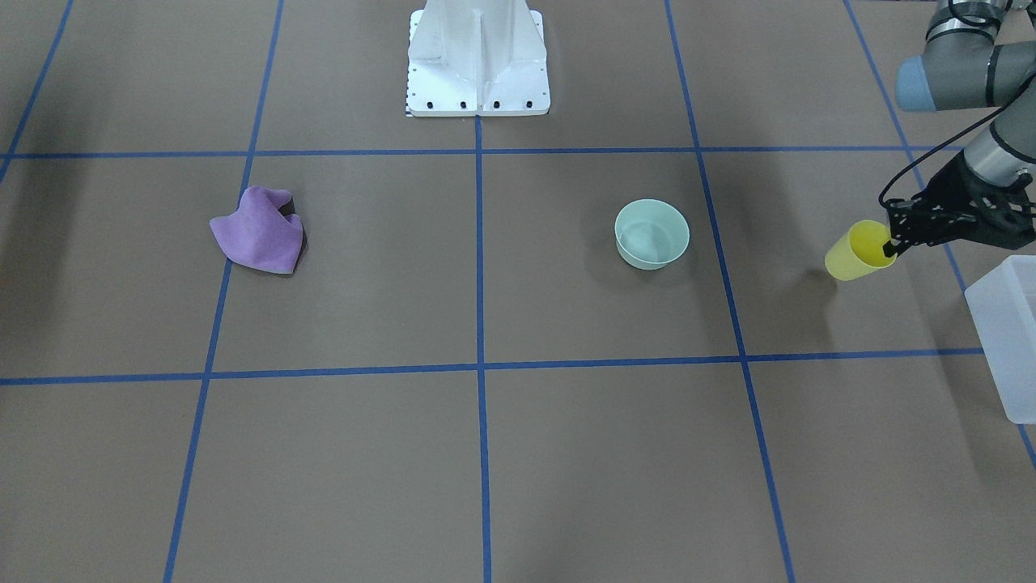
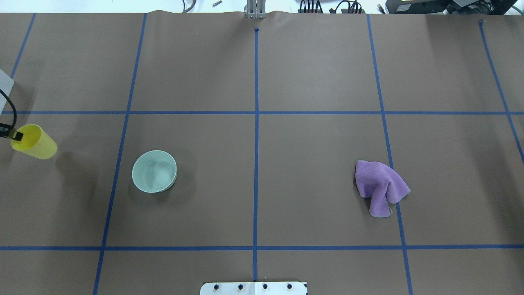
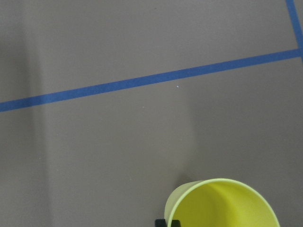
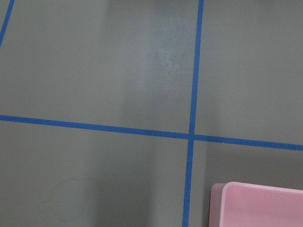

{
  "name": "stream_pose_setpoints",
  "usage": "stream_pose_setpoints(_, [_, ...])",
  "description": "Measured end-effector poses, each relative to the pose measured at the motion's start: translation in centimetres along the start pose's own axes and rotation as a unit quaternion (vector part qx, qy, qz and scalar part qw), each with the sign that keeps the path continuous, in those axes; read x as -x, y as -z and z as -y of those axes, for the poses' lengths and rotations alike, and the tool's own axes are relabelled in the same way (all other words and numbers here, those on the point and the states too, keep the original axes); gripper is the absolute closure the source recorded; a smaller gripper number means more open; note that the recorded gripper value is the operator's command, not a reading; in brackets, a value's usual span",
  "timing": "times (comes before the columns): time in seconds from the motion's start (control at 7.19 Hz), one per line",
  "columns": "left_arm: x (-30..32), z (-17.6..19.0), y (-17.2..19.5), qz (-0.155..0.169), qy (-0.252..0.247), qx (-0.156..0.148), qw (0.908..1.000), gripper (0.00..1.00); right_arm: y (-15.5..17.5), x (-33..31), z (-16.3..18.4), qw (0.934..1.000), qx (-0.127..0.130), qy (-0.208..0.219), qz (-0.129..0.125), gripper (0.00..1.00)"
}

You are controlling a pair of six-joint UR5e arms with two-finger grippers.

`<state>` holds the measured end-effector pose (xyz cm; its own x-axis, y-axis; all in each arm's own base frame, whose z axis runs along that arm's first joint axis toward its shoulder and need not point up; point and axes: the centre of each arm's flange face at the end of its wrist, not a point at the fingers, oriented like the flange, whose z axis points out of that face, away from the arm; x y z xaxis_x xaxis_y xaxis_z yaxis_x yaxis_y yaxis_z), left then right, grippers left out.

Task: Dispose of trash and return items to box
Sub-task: 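Lift the yellow cup with the left gripper and drop it into the clear bin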

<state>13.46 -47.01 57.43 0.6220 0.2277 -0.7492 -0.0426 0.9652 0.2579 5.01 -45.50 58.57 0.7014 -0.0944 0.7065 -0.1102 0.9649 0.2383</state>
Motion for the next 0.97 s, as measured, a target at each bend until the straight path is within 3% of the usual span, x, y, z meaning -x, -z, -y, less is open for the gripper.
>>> stream_pose_setpoints(0.56, [8.9,8.1,12.4,0.047,-0.042,0.002,0.9980,1.00,-0.4,0.0,-0.2,1.0000,0.005,-0.001,0.001,0.00])
stream_pose_setpoints(0.7, [12.1,10.0,13.9,0.053,-0.050,0.010,0.9973,1.00,-0.6,0.0,-0.2,1.0000,0.007,0.000,0.001,0.00])
stream_pose_setpoints(0.97, [19.2,13.1,12.9,0.064,-0.070,0.020,0.9953,1.00,-1.0,0.2,-0.3,0.9999,0.010,0.002,0.002,0.00])
